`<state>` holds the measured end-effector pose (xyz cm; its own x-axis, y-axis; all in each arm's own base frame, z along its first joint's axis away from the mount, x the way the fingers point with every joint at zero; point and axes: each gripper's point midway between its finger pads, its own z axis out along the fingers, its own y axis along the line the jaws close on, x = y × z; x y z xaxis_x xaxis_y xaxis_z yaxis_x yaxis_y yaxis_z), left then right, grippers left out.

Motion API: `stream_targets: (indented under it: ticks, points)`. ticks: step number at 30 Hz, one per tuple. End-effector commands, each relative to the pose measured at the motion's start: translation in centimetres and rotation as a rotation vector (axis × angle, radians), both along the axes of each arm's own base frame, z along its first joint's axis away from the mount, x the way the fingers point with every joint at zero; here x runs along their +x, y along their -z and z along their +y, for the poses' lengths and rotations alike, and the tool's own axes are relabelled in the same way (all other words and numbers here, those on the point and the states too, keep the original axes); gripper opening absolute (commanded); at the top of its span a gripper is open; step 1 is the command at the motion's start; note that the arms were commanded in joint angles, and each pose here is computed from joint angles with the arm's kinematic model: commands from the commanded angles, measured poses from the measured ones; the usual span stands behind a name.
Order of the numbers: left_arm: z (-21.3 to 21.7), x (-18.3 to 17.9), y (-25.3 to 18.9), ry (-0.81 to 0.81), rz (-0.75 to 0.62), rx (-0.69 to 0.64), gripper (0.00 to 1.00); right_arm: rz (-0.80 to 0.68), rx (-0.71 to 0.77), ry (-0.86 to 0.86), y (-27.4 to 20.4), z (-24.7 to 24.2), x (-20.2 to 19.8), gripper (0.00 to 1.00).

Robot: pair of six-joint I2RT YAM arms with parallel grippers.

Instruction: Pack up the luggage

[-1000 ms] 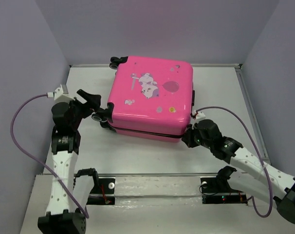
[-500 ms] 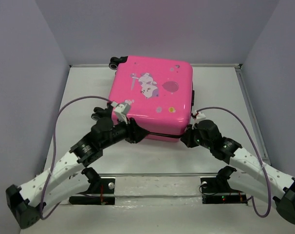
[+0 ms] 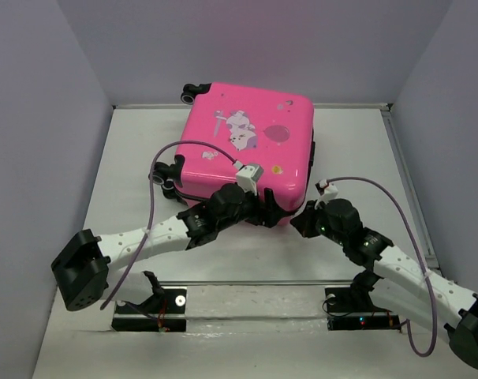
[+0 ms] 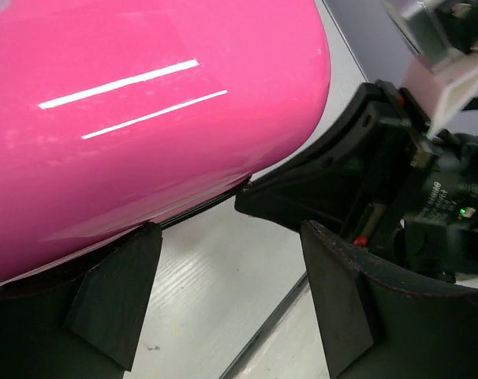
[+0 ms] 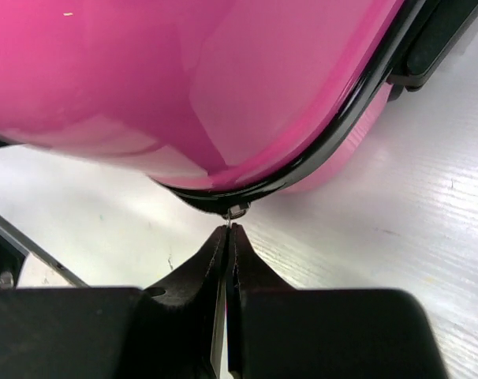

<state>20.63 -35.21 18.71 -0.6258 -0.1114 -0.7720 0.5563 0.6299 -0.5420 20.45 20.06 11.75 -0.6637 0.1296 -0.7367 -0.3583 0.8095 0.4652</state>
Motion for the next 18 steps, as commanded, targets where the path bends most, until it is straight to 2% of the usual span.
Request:
stream_targets:
  ticks: [1,8,12,18]
  points:
    - [-0.3,4.9,-1.8,-0.163,-0.091,-0.024,0.84,-0.039,0.150,-0.120,-2.3,2.7,-2.2,0.07]
    - [-2.2,5.9,-2.7,-0.155,-0.093,-0.042,0.83,-0.026,0.134,-0.226,-1.6,7.4,-5.3,0.07]
    - [-2.8,6.0,-3.1,-0.147,-0.091,-0.057,0.82,-0.052,0.130,-0.184,-1.9,9.7,-5.2,0.07]
    - [-2.7,7.1,-3.4,-0.154,-0.070,-0.083,0.81,-0.149,0.340,-0.114,-4.2,12.2,-4.4,0.07]
